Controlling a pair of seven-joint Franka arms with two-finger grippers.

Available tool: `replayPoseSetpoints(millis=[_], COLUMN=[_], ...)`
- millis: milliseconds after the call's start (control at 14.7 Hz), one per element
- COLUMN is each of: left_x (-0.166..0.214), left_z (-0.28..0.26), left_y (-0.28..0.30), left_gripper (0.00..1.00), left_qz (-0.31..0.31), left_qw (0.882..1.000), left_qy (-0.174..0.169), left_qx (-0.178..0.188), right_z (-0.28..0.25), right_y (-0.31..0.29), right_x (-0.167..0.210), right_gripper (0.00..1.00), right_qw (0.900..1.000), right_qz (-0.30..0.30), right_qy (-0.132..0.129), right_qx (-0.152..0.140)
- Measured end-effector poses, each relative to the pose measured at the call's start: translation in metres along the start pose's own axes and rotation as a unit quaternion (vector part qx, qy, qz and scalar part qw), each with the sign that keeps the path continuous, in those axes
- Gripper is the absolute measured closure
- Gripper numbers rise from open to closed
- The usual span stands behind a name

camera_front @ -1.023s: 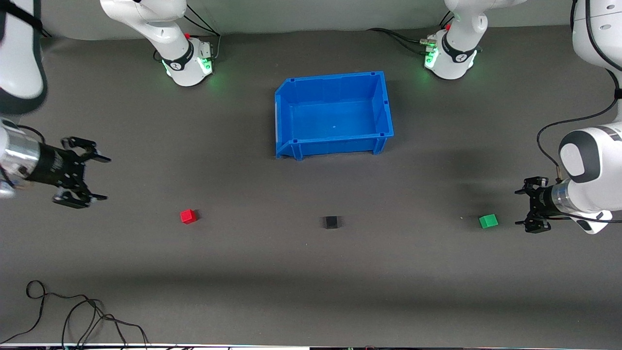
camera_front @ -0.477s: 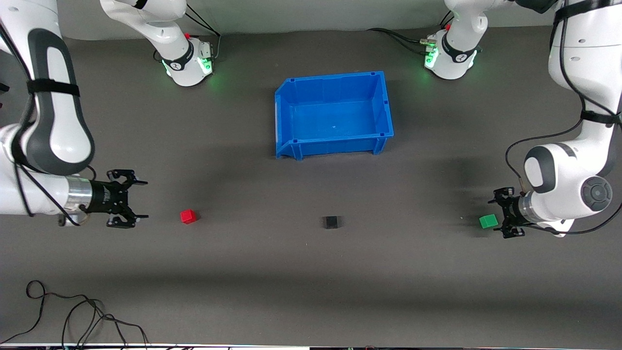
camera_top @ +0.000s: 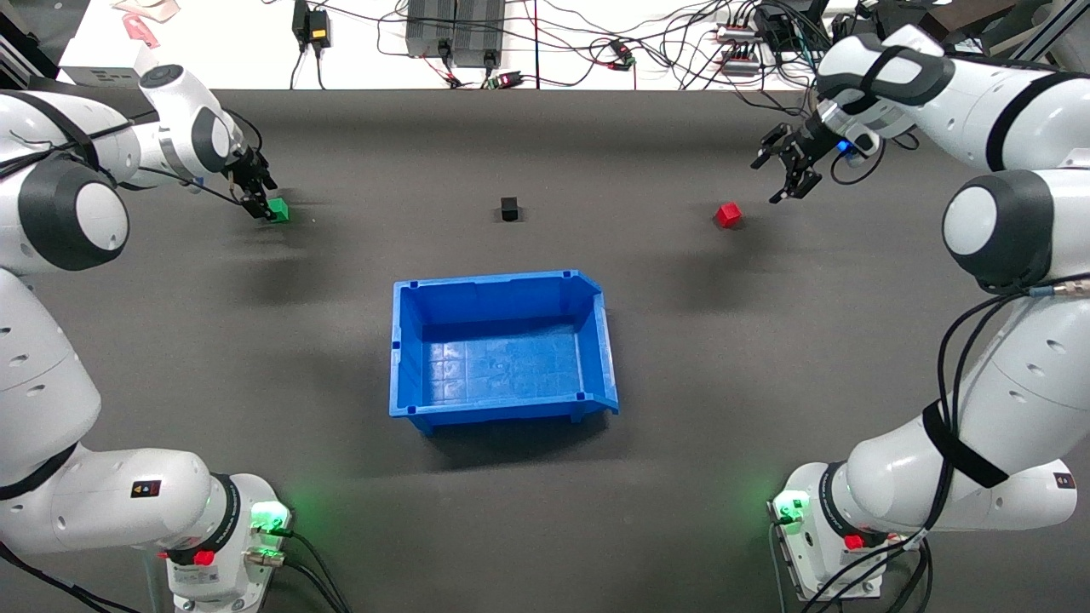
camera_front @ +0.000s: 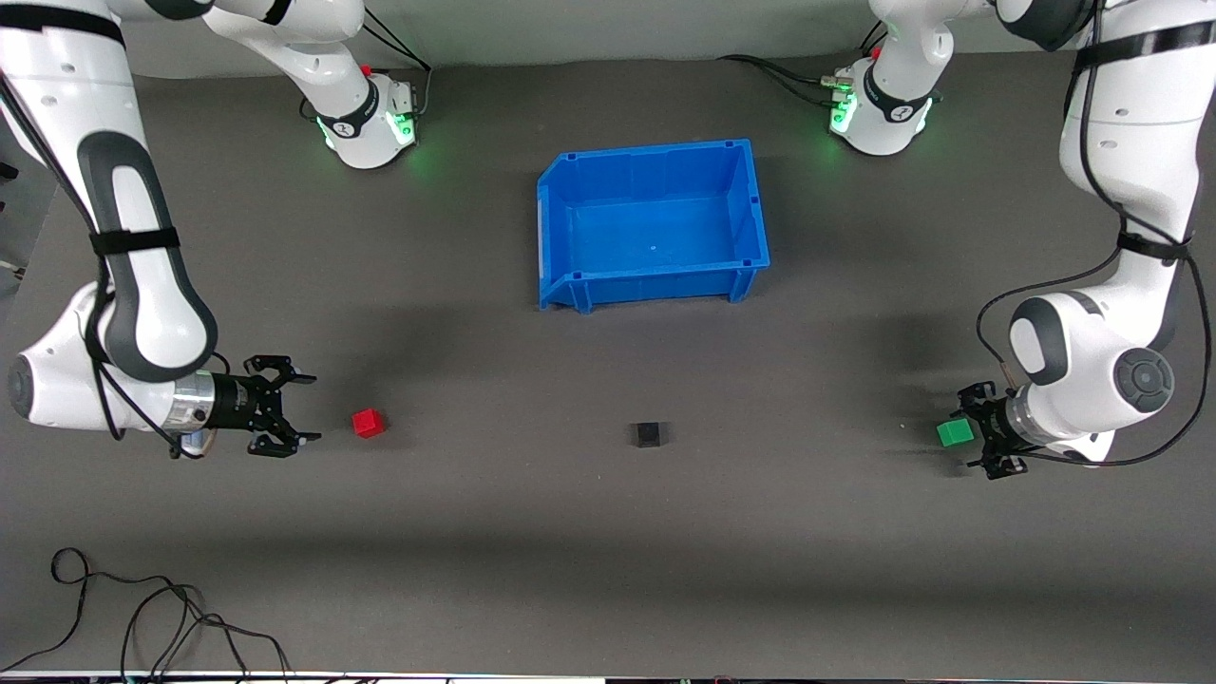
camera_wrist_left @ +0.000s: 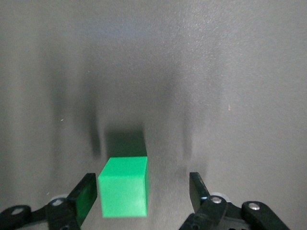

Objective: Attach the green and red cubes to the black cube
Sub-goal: 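Lower the right gripper onto the red cube while the left gripper lowers onto the green, then close the right gripper on the red cube while the left gripper grips the green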

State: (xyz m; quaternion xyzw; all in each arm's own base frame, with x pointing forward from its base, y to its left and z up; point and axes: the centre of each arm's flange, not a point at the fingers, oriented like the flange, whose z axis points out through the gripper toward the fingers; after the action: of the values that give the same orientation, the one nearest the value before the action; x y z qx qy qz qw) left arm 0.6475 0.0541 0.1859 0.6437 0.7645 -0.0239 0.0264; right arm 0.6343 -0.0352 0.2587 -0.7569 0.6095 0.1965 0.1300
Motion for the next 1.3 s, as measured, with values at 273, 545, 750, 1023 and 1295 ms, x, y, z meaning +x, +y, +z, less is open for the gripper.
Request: replayPoseSetpoints(millis=[273,545,750,1023,1295], left_x=[-0.001,-0.009,-0.006,-0.008,-0.007], left_z=[0.008,0.008,0.006,0.005,0.005], left_y=[-0.002,-0.002,-0.001,-0.002,-0.002], left_gripper=[0.14,0.45,0.51,0.43,0.41], left_qz=[0.001,0.007,0.006,0.007,0.007], left_qw=[1.000,1.000,1.000,1.000,1.000], left_qy=[0.000,0.000,0.001,0.001,0.001], left_qx=[0.005,0.007,0.010,0.012,0.012], right_z=[0.035,0.055,0.064,0.080,0.094], right_y=[0.000,0.000,-0.002,-0.004,-0.007], right_x=[0.014,0.028,0.031,0.035,0.038], right_gripper=[0.00,0.00,0.00,0.00,0.00], right_qw=[0.997,0.995,0.996,0.996,0.996], right_qz=[-0.070,-0.088,-0.081,-0.076,-0.073], right_qy=[-0.034,-0.037,-0.043,-0.050,-0.055], right_qx=[0.004,0.008,0.019,0.015,0.009])
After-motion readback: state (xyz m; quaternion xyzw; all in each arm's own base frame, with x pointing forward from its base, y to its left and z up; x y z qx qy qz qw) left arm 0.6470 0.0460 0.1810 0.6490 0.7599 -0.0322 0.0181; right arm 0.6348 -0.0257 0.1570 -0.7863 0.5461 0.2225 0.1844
